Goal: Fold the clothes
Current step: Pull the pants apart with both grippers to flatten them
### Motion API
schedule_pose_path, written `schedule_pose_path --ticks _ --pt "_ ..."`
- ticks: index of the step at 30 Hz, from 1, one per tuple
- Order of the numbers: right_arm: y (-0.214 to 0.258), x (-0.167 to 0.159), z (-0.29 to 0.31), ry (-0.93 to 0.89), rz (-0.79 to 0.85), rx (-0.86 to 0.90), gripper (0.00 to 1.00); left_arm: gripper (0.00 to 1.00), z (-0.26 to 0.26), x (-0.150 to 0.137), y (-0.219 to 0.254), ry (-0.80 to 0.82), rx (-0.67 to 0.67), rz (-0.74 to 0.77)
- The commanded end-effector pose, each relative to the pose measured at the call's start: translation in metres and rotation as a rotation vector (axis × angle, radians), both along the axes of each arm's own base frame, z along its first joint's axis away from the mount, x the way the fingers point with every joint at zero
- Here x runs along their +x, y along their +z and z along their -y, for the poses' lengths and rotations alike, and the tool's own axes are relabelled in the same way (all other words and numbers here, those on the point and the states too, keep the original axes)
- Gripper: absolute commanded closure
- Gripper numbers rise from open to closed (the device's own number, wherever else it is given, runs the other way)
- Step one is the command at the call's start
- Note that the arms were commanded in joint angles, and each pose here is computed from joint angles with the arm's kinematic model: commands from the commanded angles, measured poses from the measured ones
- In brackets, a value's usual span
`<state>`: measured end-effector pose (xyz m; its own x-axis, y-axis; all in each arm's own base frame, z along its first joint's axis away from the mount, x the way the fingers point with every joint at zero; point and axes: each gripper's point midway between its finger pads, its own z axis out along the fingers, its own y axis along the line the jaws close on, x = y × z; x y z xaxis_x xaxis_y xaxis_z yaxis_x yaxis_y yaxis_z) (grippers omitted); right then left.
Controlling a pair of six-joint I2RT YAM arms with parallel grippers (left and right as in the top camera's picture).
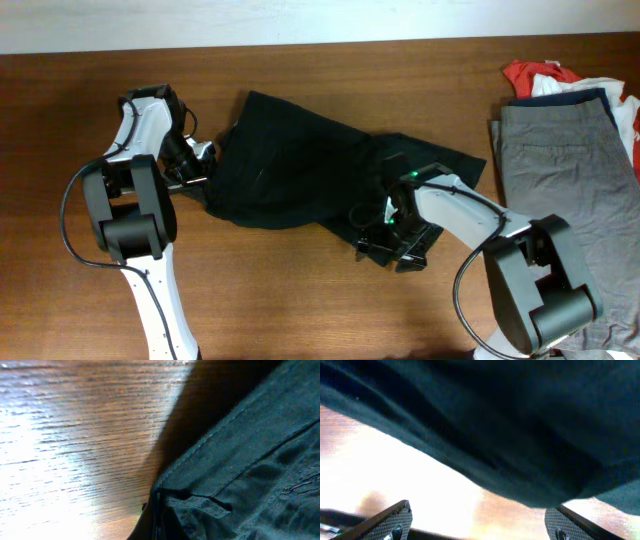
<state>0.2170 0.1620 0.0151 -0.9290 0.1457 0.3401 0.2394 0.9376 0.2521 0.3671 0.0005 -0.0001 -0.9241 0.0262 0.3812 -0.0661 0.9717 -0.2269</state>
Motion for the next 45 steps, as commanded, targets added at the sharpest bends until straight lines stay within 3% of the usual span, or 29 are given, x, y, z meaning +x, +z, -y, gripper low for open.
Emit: schedule_pose_path --ticks 1,6,9,11,13,15,16,19,25,31,36,38,41,45 --pt "-0.012 0.01 0.024 -0.022 0.062 -0.18 0.14 1.0 0.006 -0.004 -0.005 -0.002 -0.024 -0.02" --pt "-0.022 0.033 0.02 -0.029 0.149 -0.174 0.19 1.0 0.006 -0.004 -0.005 -0.002 -0.023 -0.02" --pt "-0.022 0.034 0.019 -0.029 0.154 -0.172 0.42 1.0 0.006 -0.004 -0.005 -0.002 -0.024 -0.02" --pt "-0.022 0.035 0.019 -0.034 0.156 -0.171 0.66 1.0 0.007 -0.006 -0.004 -0.002 -0.025 -0.028" --pt "-0.02 0.033 0.021 -0.035 0.146 -0.176 0.81 1.0 0.007 -0.009 -0.002 -0.002 -0.026 -0.043" --pt "-0.008 0.036 0.025 -0.043 0.122 -0.187 0.86 1.0 0.008 -0.015 0.008 -0.001 -0.029 -0.077" --pt "0.002 0.041 0.026 -0.028 0.124 -0.184 0.96 1.0 0.008 -0.015 0.014 -0.001 -0.03 -0.083" --pt "0.038 0.059 0.04 -0.033 0.145 -0.238 0.96 1.0 0.007 -0.006 0.041 0.016 -0.019 -0.054" --pt "0.139 0.098 0.08 -0.064 0.28 -0.236 0.96 1.0 0.005 0.015 0.106 0.073 0.016 0.142" --pt "0.232 0.121 0.095 -0.073 0.471 -0.216 0.96 1.0 0.011 0.029 0.246 0.105 -0.001 0.58" --pt "0.259 0.11 0.097 -0.054 0.512 -0.212 0.96 1.0 0.002 -0.006 0.335 0.239 0.077 0.813" --pt "0.292 0.106 0.098 -0.069 0.617 -0.194 0.96 1.0 -0.015 -0.032 0.37 0.298 0.186 0.925" --pt "0.308 0.116 0.096 -0.032 0.709 -0.183 0.96 1.0 -0.026 -0.031 0.373 0.307 0.249 0.946" --pt "0.305 0.152 0.091 -0.041 0.783 -0.175 0.96 1.0 -0.036 0.012 0.353 0.31 0.284 0.944"
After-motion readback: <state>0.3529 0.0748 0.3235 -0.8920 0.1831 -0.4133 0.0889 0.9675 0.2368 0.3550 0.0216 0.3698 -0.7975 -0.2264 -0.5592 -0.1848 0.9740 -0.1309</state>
